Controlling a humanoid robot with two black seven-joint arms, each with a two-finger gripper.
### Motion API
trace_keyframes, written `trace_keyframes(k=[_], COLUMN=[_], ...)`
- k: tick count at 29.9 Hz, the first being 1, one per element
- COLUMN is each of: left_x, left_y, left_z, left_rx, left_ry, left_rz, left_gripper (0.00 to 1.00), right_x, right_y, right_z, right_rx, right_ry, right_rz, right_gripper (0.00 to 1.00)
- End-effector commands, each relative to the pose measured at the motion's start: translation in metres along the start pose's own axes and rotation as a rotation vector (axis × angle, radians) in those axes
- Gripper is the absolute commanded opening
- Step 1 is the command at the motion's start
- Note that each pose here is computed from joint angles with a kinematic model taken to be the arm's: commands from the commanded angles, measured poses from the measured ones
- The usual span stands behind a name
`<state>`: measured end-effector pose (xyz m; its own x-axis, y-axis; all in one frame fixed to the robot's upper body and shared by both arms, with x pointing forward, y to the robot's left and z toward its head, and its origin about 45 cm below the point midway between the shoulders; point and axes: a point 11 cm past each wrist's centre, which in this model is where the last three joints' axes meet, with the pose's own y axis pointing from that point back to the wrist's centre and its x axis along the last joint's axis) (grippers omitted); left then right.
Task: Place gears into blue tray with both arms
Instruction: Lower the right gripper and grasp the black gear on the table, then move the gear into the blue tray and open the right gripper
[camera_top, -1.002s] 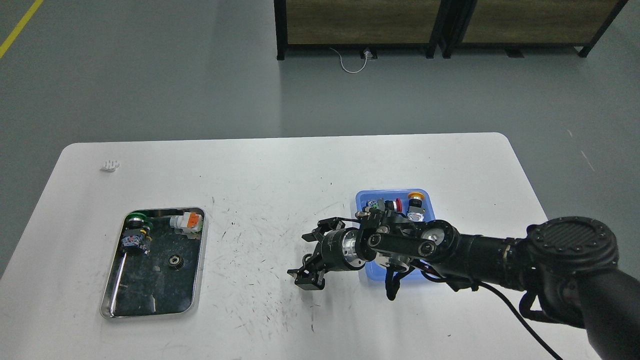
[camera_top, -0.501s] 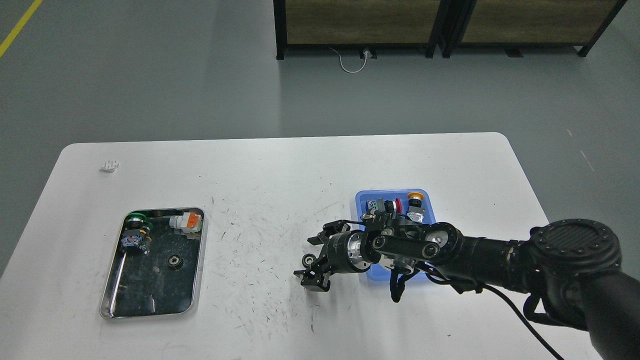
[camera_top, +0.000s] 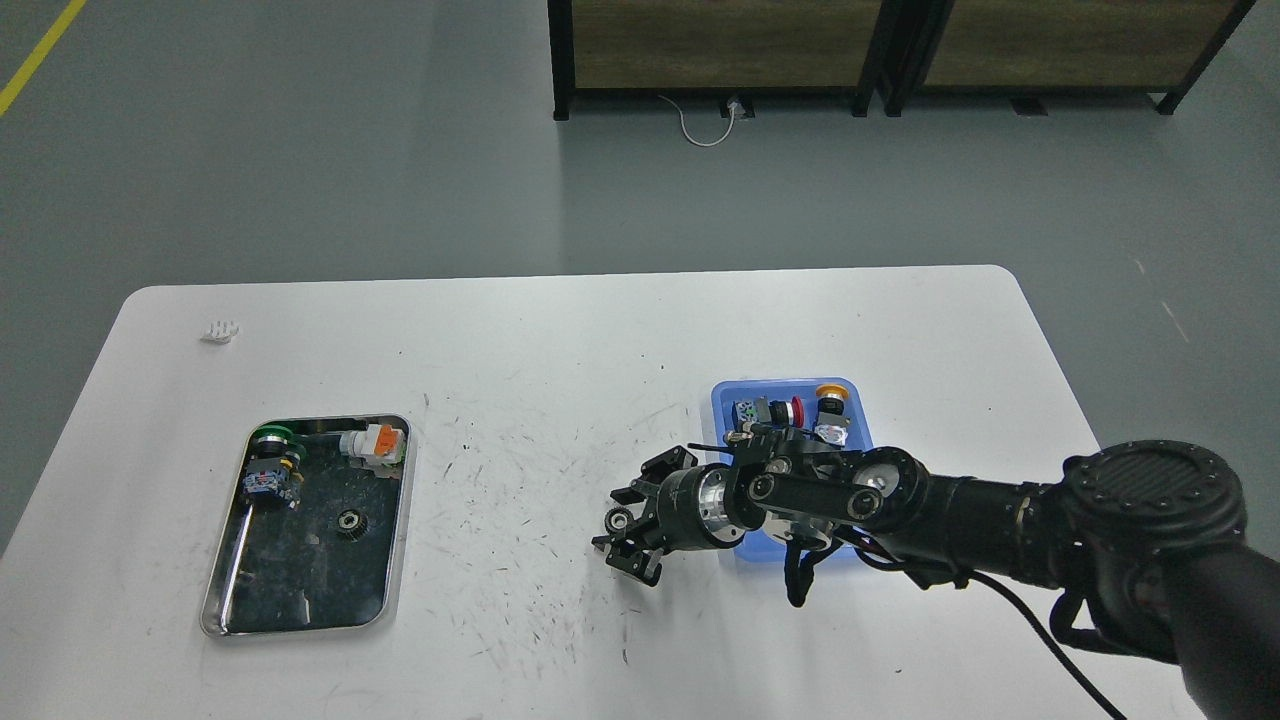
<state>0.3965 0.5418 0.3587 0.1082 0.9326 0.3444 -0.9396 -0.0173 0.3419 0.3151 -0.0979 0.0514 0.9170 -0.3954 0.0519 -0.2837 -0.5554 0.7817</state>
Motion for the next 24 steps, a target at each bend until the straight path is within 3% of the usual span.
trace_keyframes(k=[1,5,15,19,24], left_x=[0.0,0.0,0.001,0.001,-0.002], left_y=[0.0,0.0,0.001,0.0,-0.001], left_z=[0.0,0.0,0.0,0.0,0.0], left_rx=[0.001,0.001,0.002,0.001,-0.001], left_ry=[0.0,0.0,-0.002,0.0,0.001], left_rz=[0.002,0.001,0.005,0.004,-0.005], left_gripper=[0.98,0.98,0.98,0.98,0.98], right_x=[0.004,0.008,0.019,0.058,0.092], right_y=[0.003,0.006,0.011,0.037,0.078], right_z=[0.003,0.005,-0.007,-0.019,0.003], right_rx=[-0.004,-0.004,0.035,0.082,0.064], right_ry=[-0.002,-0.009,-0.018,-0.049,-0.068], right_rz=[0.004,0.004,0.024,0.105,0.174], right_gripper=[0.36,0.28,0.24,0.24,0.25])
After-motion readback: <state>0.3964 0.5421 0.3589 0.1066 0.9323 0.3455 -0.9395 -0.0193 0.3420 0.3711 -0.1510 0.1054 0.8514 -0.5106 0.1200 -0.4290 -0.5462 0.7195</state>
